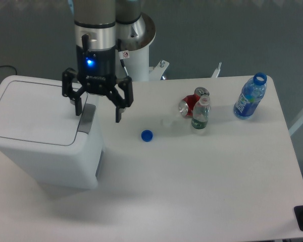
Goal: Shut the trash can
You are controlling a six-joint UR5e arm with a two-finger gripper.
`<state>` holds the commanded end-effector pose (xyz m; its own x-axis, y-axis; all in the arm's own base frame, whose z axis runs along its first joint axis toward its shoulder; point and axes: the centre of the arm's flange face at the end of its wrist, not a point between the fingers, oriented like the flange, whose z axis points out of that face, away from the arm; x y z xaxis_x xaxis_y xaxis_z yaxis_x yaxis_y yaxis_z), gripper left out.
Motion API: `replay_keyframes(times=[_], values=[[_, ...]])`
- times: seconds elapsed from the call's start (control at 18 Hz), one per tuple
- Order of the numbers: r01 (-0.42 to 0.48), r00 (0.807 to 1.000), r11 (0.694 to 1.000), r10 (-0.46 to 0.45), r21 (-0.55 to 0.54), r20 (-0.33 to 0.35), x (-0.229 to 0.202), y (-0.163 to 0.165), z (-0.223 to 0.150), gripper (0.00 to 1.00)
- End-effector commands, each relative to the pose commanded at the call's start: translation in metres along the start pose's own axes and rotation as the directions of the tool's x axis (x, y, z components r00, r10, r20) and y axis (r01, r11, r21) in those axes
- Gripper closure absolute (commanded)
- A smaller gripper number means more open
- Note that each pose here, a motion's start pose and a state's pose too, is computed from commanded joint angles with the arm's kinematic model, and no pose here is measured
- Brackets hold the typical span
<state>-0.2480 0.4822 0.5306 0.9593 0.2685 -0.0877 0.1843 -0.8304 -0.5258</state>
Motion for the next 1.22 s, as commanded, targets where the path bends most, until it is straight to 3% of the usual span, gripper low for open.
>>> replay_keyframes(times=[0.39, 0.83, 0.94, 1.17, 1.22], values=[[-0.003, 0.999, 1.0, 0.005, -0.023, 0.05, -0.047, 0.021, -0.014, 0.0], [-0.143, 0.988, 0.98, 0.148, -0.138, 0.03, -0.099, 0.061, -0.033, 0.0], [-0.178, 0.981, 0.968, 0.189, -0.179, 0.049, -0.112, 0.078, -0.038, 0.0], [-0.281, 0.948, 0.916, 0.312, -0.287, 0.066, -0.129, 0.101, -0.045, 0.0], [-0.279, 0.949, 0.91, 0.31, -0.307, 0.058, -0.137, 0.109, -0.046, 0.0]])
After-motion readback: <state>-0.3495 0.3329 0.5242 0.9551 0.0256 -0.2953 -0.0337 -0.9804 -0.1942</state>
